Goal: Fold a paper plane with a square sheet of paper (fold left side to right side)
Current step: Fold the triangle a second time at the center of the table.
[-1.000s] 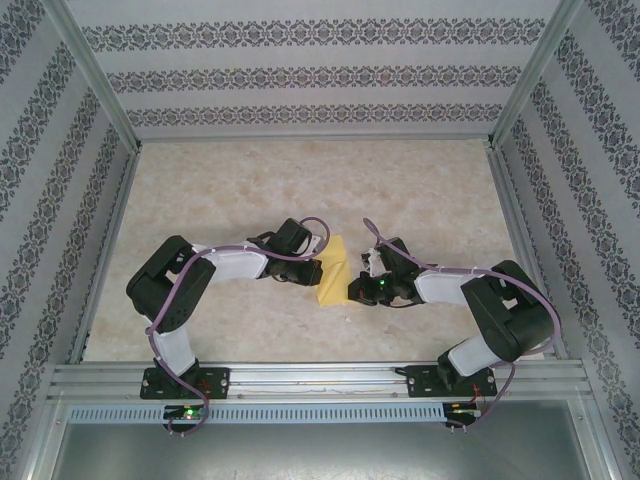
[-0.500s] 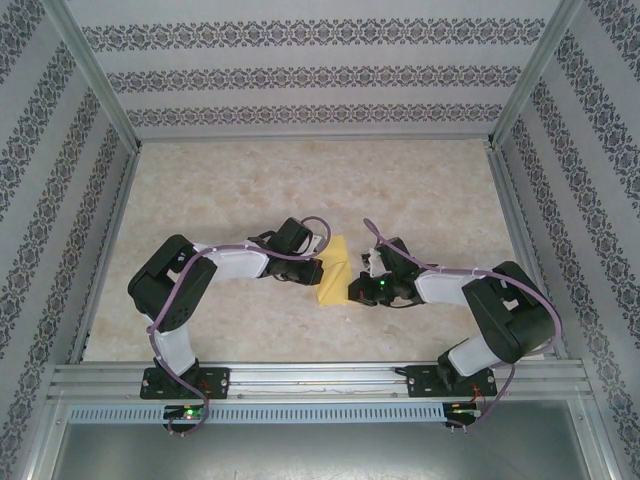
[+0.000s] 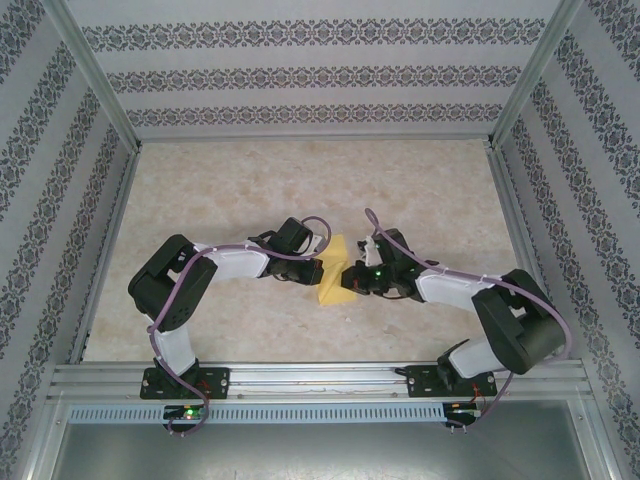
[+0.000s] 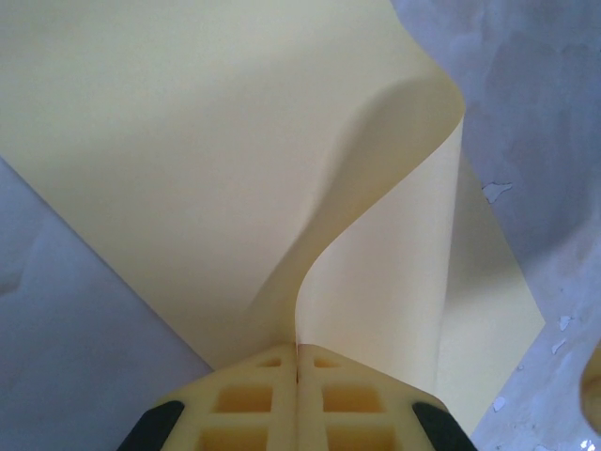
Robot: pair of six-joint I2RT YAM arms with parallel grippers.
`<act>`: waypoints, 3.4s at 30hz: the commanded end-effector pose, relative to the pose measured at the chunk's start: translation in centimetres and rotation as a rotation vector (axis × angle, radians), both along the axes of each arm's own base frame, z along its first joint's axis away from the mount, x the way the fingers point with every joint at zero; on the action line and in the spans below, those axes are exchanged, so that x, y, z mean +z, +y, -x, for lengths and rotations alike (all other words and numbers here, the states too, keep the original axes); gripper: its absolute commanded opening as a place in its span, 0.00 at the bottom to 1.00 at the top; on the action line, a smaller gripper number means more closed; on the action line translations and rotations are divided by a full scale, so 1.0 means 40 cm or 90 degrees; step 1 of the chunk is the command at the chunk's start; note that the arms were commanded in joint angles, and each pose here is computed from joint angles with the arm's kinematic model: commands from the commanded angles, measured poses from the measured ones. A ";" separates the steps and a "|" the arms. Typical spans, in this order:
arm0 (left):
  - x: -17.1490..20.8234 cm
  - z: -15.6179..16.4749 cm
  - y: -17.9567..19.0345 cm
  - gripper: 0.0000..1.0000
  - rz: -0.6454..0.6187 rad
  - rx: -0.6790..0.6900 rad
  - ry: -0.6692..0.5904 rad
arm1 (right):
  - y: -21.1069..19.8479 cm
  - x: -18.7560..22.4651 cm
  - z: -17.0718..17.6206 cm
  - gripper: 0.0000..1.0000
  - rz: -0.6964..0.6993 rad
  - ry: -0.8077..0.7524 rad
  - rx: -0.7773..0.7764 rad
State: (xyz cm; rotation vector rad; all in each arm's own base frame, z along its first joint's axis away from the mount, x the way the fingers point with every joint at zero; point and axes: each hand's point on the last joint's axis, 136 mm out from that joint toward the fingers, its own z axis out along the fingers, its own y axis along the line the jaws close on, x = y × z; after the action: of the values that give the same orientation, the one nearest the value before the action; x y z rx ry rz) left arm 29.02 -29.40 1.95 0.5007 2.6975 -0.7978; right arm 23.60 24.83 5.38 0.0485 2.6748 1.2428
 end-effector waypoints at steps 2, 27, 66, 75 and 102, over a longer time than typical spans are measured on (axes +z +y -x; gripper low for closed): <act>-0.045 -0.003 0.040 0.00 -0.049 0.012 0.012 | 0.039 0.020 -0.056 0.00 -0.013 -0.041 -0.012; -0.046 -0.012 0.054 0.00 -0.072 0.022 0.001 | 0.053 -0.087 -0.078 0.00 0.030 -0.003 -0.011; 0.172 0.130 -0.043 0.06 0.190 0.020 0.086 | -0.013 -0.176 -0.016 0.00 0.092 0.064 -0.051; 0.125 0.118 -0.090 0.04 0.207 0.016 0.115 | -0.016 -0.182 -0.012 0.00 0.095 0.069 -0.050; -0.007 0.121 -0.034 0.03 0.092 0.044 0.129 | -0.014 -0.186 -0.007 0.00 0.098 0.076 -0.042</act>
State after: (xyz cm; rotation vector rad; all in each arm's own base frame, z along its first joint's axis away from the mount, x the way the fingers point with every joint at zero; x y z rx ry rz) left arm 24.39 -30.81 2.39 0.2706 2.7720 -1.1110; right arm 26.43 26.27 1.56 0.1251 2.6790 1.1921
